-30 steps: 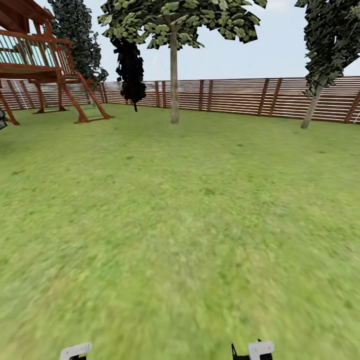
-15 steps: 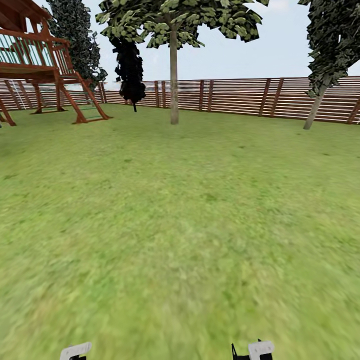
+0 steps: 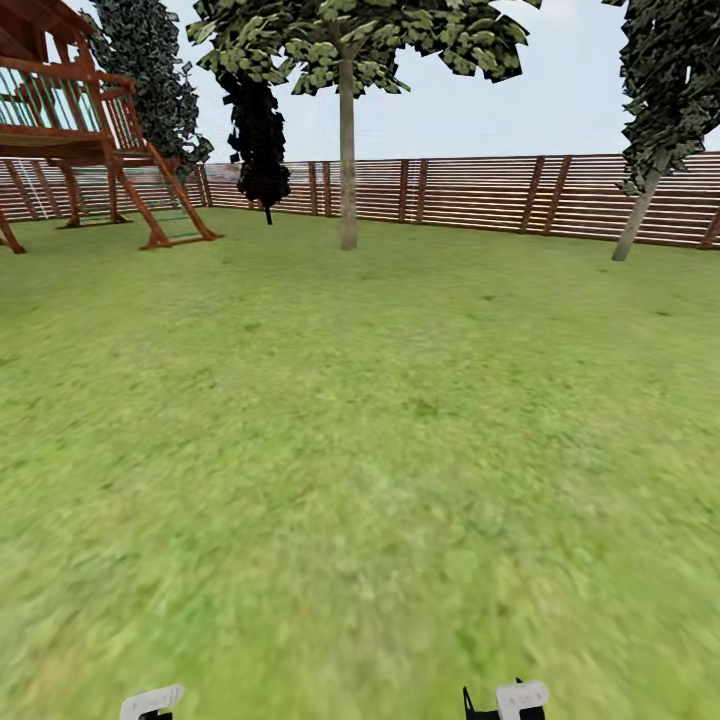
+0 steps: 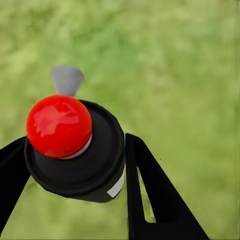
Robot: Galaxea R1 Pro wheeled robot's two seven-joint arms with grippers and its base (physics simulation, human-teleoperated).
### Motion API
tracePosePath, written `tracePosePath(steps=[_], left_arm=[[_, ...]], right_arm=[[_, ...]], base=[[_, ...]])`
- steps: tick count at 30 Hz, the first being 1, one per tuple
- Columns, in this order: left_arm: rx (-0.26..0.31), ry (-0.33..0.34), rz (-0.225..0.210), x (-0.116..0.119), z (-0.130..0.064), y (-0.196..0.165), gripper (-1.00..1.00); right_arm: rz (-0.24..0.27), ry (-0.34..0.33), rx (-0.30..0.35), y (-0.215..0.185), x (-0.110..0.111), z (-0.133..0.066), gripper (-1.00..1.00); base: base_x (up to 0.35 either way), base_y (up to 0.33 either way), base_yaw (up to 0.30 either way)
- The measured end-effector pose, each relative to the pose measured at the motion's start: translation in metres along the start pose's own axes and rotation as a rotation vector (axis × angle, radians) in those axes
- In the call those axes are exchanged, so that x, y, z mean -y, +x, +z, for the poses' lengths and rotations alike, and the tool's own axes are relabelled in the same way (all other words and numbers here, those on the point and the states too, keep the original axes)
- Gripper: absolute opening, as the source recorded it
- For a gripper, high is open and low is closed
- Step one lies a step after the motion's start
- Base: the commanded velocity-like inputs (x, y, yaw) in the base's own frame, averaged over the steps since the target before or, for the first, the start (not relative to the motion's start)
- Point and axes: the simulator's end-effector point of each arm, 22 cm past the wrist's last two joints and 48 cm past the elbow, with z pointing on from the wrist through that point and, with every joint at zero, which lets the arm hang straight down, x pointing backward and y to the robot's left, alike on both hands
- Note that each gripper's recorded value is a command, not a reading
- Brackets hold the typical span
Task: In the garden, pick up the pesticide atomizer on the floor and spray pesticide onto both trees until each tree trunk is fully covered.
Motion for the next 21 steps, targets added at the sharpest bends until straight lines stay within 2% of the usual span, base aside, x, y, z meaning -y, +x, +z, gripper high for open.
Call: tracePosePath(steps=[21], left_arm=[[0.001,0.0,0.0,0.0001,0.0001,-0.0003,-1.0]], right_arm=[[0.0,0.0,0.0,0.0,0.0,0.0,1.0]], base=[[0.337,0.0,0.0]])
